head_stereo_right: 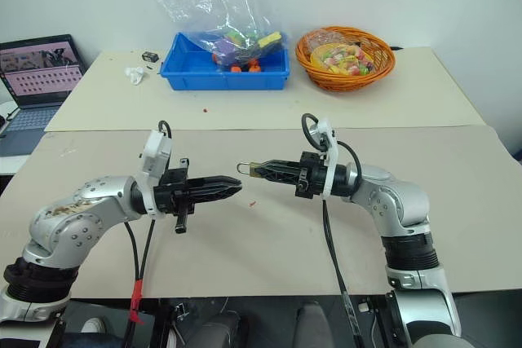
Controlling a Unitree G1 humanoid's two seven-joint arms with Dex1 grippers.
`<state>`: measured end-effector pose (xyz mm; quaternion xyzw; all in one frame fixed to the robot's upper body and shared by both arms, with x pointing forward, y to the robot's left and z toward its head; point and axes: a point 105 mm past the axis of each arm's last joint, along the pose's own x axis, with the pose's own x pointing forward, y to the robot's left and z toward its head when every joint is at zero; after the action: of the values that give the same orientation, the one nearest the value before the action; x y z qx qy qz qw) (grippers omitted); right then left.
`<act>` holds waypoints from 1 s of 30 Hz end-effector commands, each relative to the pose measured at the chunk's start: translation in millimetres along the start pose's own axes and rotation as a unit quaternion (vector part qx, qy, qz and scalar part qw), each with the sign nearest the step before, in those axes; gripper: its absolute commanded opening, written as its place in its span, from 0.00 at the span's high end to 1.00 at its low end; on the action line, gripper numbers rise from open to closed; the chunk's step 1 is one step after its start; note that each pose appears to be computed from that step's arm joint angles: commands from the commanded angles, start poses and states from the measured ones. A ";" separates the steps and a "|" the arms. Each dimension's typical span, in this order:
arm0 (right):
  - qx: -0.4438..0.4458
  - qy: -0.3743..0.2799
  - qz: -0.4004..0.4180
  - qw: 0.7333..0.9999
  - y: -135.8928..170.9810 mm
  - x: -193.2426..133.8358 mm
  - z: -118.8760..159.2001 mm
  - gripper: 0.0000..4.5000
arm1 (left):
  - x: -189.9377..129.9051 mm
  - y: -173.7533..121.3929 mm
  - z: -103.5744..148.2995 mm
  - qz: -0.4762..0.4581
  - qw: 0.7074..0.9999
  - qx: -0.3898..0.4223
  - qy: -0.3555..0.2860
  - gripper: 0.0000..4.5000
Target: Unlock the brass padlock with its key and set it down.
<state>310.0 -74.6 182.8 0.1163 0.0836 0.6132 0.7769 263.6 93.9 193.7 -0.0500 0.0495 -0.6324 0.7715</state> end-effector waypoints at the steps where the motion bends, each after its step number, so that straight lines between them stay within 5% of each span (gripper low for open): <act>1: -0.026 -0.020 0.029 0.999 13.0 0.7 12.6 0.97 | -0.6 3.2 6.1 0.011 1.000 0.015 -0.001 0.99; 30: -0.016 -0.012 0.052 0.998 19.3 -1.5 5.9 0.97 | 2.4 8.0 4.4 0.031 0.999 0.019 0.001 0.99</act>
<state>297.2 -73.4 180.6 0.1257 0.0843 0.6391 0.7540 274.6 94.2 185.4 -0.0482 0.0612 -0.6059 0.7917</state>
